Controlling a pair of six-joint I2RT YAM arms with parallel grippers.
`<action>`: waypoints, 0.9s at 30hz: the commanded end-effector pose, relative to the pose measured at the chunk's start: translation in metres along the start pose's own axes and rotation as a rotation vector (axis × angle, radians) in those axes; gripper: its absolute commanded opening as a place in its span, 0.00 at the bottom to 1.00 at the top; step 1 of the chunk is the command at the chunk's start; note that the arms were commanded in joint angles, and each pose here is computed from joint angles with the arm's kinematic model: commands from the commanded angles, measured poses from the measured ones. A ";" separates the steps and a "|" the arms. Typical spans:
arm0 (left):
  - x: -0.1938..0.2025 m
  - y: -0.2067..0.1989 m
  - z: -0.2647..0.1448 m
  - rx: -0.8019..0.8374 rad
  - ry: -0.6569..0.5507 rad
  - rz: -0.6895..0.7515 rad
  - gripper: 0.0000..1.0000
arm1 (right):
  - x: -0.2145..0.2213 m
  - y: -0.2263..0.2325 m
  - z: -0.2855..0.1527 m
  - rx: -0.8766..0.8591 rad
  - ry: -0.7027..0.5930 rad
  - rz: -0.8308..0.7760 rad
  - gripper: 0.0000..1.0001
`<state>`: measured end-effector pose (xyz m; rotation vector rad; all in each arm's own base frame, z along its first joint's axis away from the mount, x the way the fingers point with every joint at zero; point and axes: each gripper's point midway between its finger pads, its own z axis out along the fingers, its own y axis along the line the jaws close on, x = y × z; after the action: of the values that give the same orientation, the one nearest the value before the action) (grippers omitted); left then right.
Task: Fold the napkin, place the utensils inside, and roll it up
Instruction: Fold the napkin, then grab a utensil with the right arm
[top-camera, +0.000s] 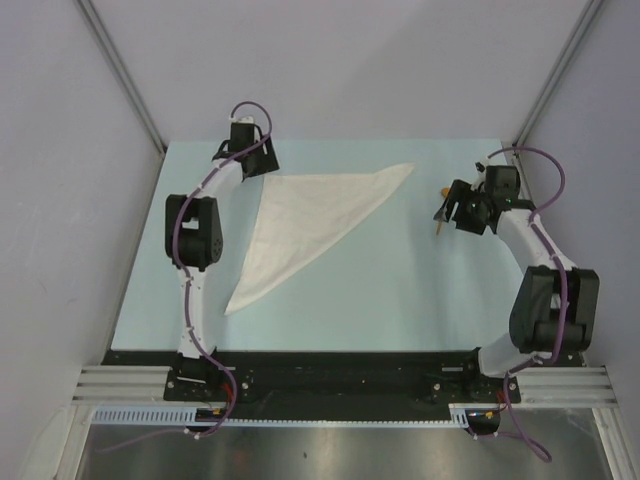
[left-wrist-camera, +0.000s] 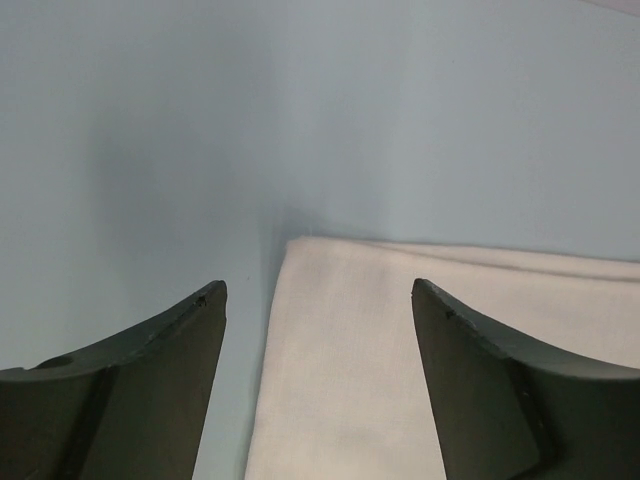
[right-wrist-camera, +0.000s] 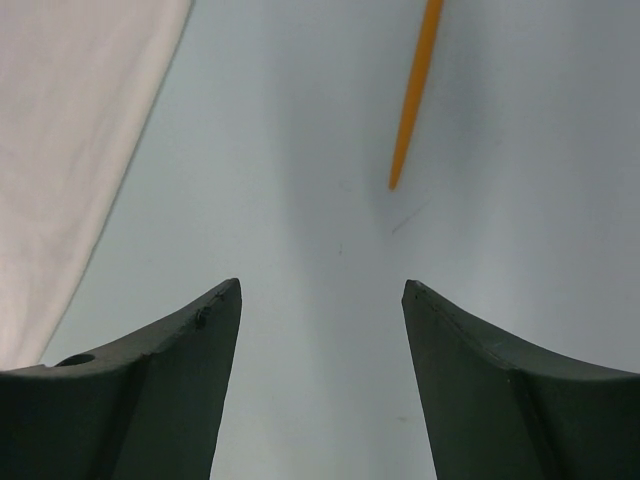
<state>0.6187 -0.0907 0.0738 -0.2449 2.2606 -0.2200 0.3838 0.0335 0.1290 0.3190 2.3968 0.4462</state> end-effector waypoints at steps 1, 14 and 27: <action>-0.076 -0.024 -0.092 0.061 -0.204 -0.013 0.81 | -0.034 -0.017 0.034 0.111 -0.024 0.004 0.70; -0.030 -0.037 -0.252 0.123 -0.239 -0.022 0.87 | -0.086 -0.046 0.137 0.260 0.010 0.010 0.55; 0.049 -0.031 -0.295 0.224 -0.164 -0.020 0.88 | -0.073 -0.077 0.180 0.268 0.087 0.041 0.08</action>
<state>0.3782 -0.0923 0.2313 -0.2064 2.0741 -0.3368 0.5477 -0.0193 0.0268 0.4653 2.5082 0.0818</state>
